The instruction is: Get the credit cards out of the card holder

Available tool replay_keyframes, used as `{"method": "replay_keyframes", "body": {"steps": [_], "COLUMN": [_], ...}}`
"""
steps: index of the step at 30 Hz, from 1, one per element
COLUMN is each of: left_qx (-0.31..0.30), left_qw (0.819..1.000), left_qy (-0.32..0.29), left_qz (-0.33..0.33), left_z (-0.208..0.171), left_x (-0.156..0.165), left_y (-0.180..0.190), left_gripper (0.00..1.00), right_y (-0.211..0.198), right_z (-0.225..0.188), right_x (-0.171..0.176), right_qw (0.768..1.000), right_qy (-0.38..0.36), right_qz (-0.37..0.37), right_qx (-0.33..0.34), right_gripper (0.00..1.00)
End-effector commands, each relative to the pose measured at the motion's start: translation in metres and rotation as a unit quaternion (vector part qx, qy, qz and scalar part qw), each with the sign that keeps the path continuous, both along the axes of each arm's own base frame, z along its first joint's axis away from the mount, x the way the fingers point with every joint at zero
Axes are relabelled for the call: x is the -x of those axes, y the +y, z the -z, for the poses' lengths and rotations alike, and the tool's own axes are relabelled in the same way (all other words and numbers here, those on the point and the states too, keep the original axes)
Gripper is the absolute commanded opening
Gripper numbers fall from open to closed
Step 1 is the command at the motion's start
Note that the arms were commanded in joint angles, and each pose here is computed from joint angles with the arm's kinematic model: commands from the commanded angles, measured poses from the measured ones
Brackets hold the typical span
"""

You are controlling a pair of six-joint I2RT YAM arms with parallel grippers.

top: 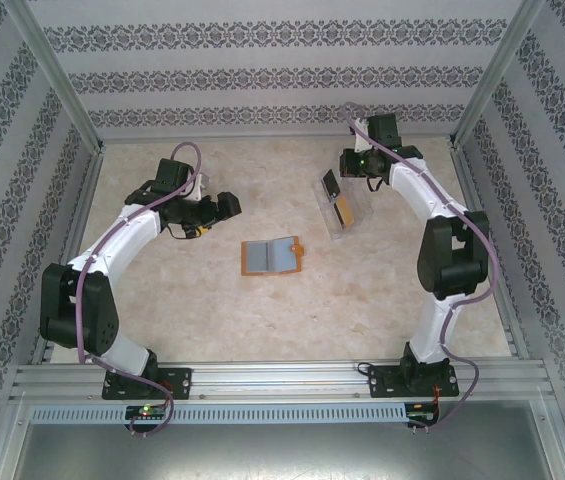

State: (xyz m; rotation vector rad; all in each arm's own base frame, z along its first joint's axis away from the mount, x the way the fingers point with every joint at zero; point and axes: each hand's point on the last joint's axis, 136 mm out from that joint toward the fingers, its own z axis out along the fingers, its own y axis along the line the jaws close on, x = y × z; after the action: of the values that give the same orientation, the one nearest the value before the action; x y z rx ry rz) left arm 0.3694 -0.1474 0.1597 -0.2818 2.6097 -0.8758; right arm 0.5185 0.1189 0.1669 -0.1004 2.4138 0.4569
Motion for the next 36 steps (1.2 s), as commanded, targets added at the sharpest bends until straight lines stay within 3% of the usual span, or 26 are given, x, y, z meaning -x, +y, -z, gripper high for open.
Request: {"method": "replay_keyframes", "body": {"steps": [1, 12, 27, 36], "left_qx": [-0.016, -0.016, 0.005, 0.005], "left_qw": [1.000, 1.000, 1.000, 1.000], "left_qy": [-0.009, 0.000, -0.005, -0.002], "left_qz": [0.009, 0.013, 0.021, 0.017], "left_z": [-0.006, 0.000, -0.007, -0.006], "left_x": [0.002, 0.000, 0.000, 0.000], "left_y": [0.007, 0.006, -0.001, 0.000], "left_gripper": [0.99, 0.99, 1.00, 1.00], "right_y": [-0.019, -0.037, -0.034, -0.034], "right_z": [-0.002, 0.012, 0.038, 0.023], "right_x": [-0.009, -0.022, -0.013, -0.016], "right_qw": [0.999, 0.998, 0.994, 0.996], "right_qy": [0.000, 0.009, 0.042, 0.038], "right_qz": [-0.005, -0.002, -0.047, -0.023], "right_qx": [0.036, 0.067, 0.086, 0.073], "right_gripper": [0.00, 0.00, 0.00, 0.21]}}
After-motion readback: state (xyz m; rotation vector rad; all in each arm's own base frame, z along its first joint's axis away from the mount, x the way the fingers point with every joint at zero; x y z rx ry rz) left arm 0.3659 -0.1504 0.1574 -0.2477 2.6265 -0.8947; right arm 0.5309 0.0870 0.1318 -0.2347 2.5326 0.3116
